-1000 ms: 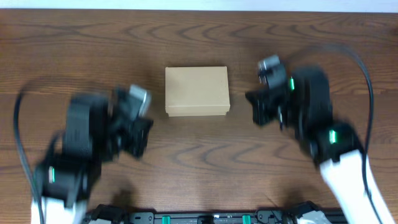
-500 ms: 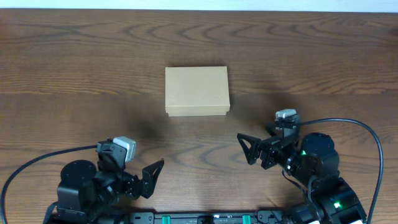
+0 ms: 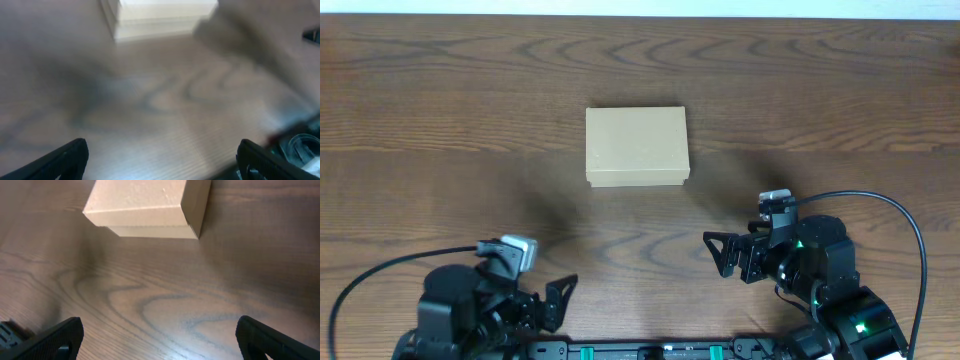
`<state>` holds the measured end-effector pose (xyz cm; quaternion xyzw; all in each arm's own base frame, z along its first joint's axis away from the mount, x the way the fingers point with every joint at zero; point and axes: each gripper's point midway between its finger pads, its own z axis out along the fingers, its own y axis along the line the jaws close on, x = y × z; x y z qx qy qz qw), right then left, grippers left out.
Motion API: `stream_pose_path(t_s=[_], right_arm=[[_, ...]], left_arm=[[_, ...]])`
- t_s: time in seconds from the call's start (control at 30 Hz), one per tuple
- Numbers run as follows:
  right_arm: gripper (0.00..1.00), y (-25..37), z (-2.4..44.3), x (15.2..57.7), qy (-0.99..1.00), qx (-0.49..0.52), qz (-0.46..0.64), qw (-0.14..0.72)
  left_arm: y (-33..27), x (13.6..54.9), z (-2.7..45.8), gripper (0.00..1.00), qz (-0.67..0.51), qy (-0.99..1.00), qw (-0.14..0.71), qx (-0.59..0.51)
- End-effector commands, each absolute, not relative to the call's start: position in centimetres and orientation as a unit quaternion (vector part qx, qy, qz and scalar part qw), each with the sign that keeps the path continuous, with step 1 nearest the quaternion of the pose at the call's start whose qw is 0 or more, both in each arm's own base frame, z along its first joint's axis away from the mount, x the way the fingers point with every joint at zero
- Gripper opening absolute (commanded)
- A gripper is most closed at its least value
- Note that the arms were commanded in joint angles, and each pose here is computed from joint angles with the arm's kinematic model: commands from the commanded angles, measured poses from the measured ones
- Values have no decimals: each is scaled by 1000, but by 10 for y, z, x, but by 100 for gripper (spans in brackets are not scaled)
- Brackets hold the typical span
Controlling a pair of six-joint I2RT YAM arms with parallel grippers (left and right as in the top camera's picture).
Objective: Pack container
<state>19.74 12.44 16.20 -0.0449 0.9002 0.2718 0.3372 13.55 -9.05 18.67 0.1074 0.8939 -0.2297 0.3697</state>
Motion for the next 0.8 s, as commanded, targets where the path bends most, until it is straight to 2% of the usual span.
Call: stream_pose_path(t_s=[0.0, 0.13, 0.27, 0.6, 0.77], right_arm=[[99, 125, 158, 195, 903, -43, 273, 330], [99, 125, 158, 195, 903, -43, 273, 329], [99, 125, 158, 195, 903, -43, 273, 329], [99, 125, 158, 195, 903, -43, 273, 329], [99, 125, 158, 195, 903, -43, 273, 329]], left_arm=[[-72, 151, 201, 95, -171, 865, 458, 113], [-47, 171, 192, 95, -105, 839, 526, 94], [-34, 190, 173, 95, -87, 819, 564, 64], [-42, 219, 120, 95, -129, 810, 569, 56], [-45, 218, 122, 95, -138, 807, 570, 62]])
